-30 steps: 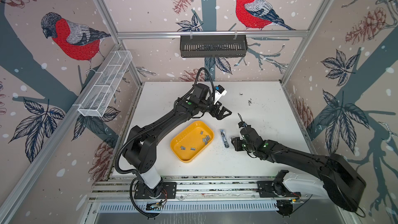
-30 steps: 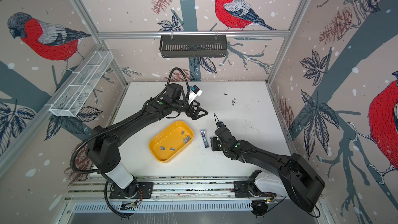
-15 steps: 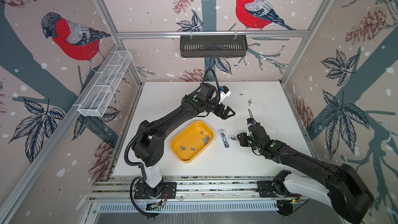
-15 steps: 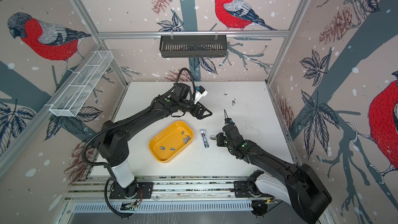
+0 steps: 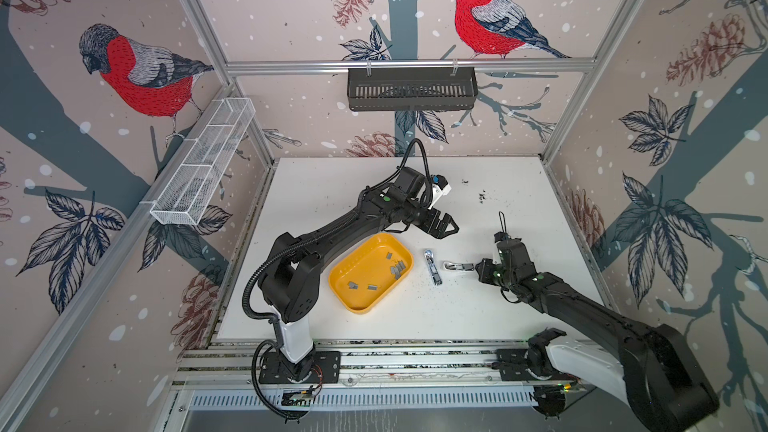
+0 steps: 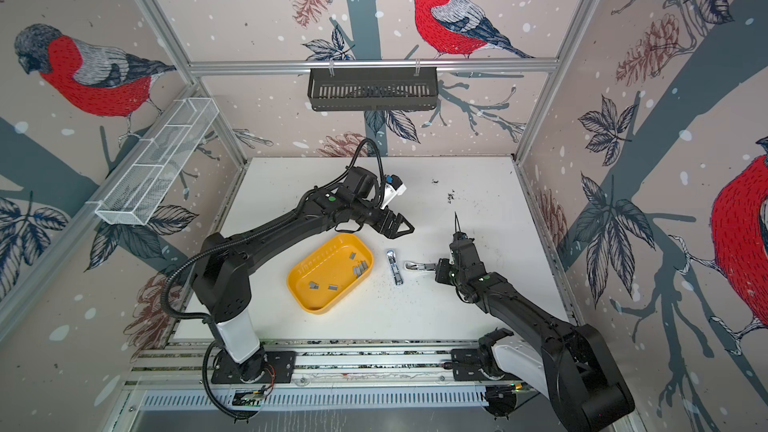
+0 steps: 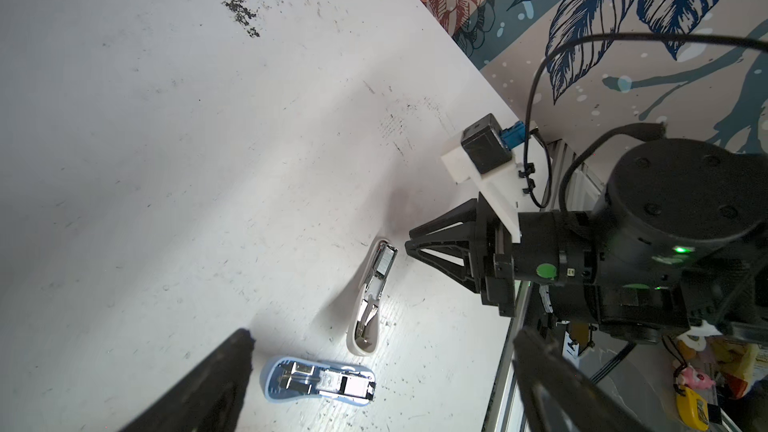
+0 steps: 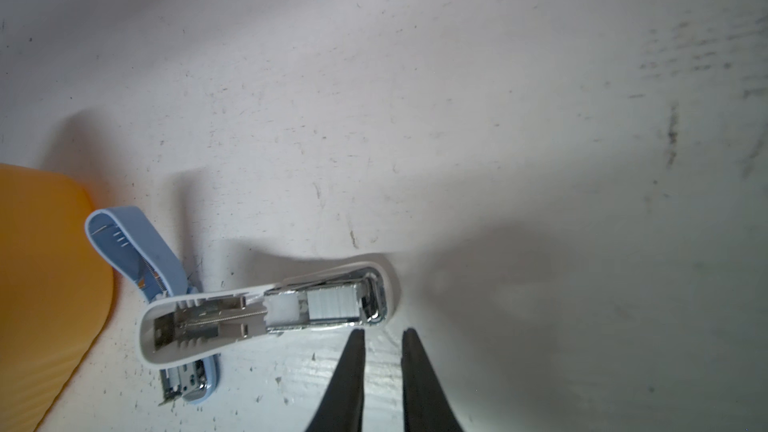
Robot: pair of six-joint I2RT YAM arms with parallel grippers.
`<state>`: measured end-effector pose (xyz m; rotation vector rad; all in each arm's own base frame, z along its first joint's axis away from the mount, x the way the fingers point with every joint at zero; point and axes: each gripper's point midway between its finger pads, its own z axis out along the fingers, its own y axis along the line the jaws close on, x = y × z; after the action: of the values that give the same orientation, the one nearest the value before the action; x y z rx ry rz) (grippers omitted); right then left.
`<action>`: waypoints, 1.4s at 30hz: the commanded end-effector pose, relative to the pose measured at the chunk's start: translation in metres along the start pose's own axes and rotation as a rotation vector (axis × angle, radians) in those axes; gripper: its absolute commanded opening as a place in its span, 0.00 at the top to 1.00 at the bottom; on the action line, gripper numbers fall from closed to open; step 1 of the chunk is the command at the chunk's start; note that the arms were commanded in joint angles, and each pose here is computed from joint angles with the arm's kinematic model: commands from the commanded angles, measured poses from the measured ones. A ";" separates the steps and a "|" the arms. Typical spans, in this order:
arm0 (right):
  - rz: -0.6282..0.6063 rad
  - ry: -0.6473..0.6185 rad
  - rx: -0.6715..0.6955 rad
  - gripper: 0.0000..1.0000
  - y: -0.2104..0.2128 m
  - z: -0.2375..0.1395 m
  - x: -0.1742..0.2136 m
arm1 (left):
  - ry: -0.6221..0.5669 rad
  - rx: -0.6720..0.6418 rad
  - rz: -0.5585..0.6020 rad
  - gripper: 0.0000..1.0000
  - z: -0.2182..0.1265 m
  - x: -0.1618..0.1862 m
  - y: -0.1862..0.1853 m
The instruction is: Load the staples into the stapler
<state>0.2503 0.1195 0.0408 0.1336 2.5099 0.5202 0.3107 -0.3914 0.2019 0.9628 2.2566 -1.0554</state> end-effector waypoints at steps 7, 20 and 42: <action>-0.040 -0.022 -0.081 0.83 0.014 0.001 -0.011 | -0.015 0.047 0.057 0.02 -0.003 -0.005 -0.012; -0.047 -0.003 -0.093 0.84 0.018 0.009 -0.012 | -0.013 0.065 0.067 0.02 -0.003 -0.004 -0.014; -0.049 0.029 -0.070 0.95 0.015 0.017 -0.003 | -0.021 0.084 0.079 0.03 -0.012 -0.009 -0.024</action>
<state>0.2612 0.1384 0.0344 0.0363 2.5230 0.5992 0.3012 -0.3951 0.2165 1.0378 2.1844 -1.1058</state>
